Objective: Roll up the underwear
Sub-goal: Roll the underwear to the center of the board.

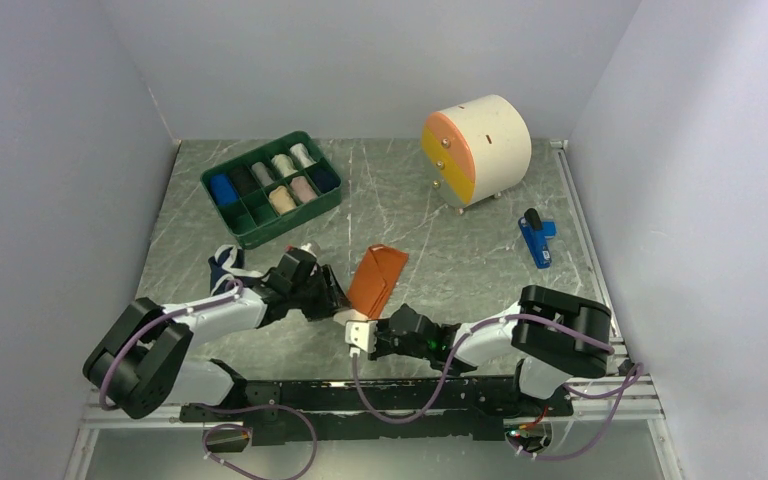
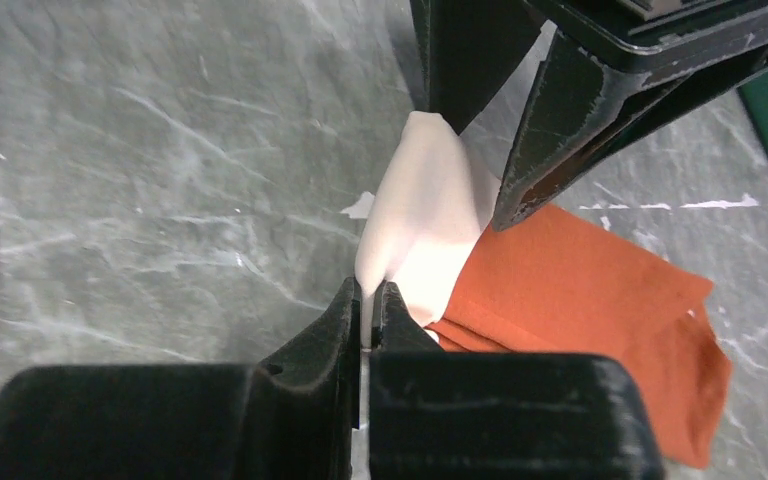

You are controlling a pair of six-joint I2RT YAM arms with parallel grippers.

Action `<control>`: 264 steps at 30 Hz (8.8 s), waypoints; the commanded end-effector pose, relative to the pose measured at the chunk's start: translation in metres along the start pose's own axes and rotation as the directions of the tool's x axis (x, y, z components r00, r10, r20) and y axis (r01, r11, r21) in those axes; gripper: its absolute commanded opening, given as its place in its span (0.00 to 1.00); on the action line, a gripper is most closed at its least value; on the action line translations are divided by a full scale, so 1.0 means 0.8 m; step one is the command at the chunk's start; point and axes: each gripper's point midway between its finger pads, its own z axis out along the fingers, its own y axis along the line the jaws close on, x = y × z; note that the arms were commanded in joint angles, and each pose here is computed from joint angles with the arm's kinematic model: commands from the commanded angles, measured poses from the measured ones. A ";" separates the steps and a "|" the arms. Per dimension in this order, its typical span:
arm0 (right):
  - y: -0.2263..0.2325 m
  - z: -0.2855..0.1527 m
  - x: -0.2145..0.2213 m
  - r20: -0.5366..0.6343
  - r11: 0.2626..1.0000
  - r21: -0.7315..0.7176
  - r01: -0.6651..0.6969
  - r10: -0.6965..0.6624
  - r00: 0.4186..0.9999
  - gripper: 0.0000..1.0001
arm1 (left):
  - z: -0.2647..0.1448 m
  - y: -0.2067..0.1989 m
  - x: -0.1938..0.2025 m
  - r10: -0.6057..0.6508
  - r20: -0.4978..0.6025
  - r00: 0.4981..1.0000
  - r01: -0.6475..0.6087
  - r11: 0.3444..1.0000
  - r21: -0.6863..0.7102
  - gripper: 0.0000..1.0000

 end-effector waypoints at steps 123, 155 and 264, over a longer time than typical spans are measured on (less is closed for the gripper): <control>-0.021 0.022 0.039 -0.020 0.124 -0.090 -0.988 0.992 0.127 0.21 | -0.023 0.041 0.043 -0.121 0.033 0.992 0.122 0.992 -0.012 0.51; -0.071 -0.036 -0.014 0.079 0.766 0.121 -0.631 0.626 0.775 0.49 | -0.001 0.062 0.043 0.001 -0.039 0.999 -0.008 0.981 -0.194 0.39; -0.082 0.007 -0.039 0.134 0.916 0.164 -0.366 0.347 0.928 0.51 | 0.016 0.018 -0.002 -0.034 0.062 0.998 0.043 0.987 -0.155 0.40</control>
